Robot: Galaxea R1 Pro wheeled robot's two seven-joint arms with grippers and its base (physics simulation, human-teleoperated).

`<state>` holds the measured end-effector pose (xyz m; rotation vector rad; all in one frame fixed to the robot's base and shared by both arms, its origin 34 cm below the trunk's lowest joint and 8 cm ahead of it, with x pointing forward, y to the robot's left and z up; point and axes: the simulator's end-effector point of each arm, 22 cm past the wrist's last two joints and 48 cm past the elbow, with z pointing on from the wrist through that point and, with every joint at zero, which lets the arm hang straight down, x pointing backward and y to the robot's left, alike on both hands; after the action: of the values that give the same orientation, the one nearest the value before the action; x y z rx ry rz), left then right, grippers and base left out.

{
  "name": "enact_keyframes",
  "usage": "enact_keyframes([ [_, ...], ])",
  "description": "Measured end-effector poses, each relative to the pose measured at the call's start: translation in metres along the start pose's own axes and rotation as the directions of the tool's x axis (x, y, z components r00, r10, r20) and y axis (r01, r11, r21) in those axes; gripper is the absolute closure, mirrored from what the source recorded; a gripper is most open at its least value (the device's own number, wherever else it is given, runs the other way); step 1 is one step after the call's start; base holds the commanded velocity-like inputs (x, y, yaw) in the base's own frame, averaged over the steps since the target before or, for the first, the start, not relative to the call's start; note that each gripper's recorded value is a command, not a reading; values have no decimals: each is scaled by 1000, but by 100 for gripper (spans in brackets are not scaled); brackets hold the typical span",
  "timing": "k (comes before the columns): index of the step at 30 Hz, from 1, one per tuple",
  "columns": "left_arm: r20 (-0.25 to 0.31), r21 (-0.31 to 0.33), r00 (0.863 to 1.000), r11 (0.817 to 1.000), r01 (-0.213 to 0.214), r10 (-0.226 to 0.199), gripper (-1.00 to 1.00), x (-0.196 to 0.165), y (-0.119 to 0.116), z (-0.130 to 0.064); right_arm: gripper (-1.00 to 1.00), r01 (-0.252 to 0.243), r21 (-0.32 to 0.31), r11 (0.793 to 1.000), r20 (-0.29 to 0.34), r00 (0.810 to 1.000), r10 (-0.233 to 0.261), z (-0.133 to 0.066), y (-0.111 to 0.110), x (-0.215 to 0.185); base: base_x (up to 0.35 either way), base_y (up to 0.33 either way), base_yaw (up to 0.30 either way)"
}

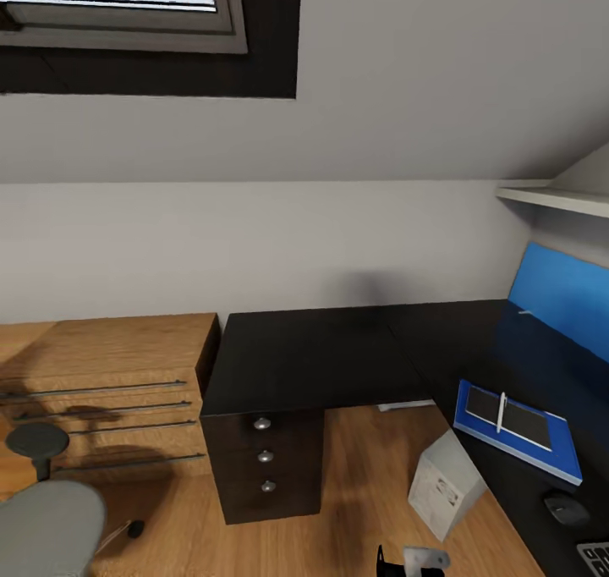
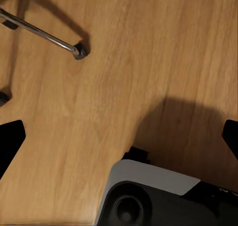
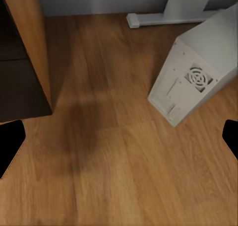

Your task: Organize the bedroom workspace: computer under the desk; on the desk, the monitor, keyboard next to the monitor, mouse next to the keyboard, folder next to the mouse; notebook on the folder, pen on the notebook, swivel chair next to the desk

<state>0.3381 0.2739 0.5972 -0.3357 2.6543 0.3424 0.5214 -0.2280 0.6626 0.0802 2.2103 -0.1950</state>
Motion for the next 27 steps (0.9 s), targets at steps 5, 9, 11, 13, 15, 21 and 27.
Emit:
enact_keyframes([
  [5, 2, -1, 1000, 1000, -4, 4, -100, -3, 2, -5, -100, 0, 0, 1000, 0, 1000, 0, -4, -1, -4, 0, 0, 276],
  [9, 4, -1, 1000, 1000, -6, 6, -100, -3, 3, -7, -100, 0, -1, 1000, 0, 1000, 0, -5, -1, -5, 0, 0, 278],
  [11, 5, -1, 1000, 1000, -7, 7, -100, -3, 2, -7, -100, 0, -1, 1000, 1, 1000, 0, -5, -1, -5, 0, 0, 278],
  [13, 5, 0, 1000, 1000, -8, 8, -100, -3, 1, -7, -100, 0, -1, 1000, 1, 1000, 0, -5, -1, -5, 0, 0, 278],
  [15, 7, 1, 1000, 1000, -8, 8, -100, -3, 1, -7, -100, 0, -1, 1000, 2, 1000, 0, -5, 0, -6, 0, 0, 279],
  [21, 14, 2, 1000, 1000, -14, 14, -100, -5, 0, -7, -100, -10, -2, 1000, 34, 999, 10, -7, 0, -10, -33, 0, 279],
  [27, 19, 6, 999, 1000, -28, 28, -100, -6, -3, -8, -100, -8, -7, 1000, 37, 999, 9, -10, 3, -6, -284, 0, 280],
])
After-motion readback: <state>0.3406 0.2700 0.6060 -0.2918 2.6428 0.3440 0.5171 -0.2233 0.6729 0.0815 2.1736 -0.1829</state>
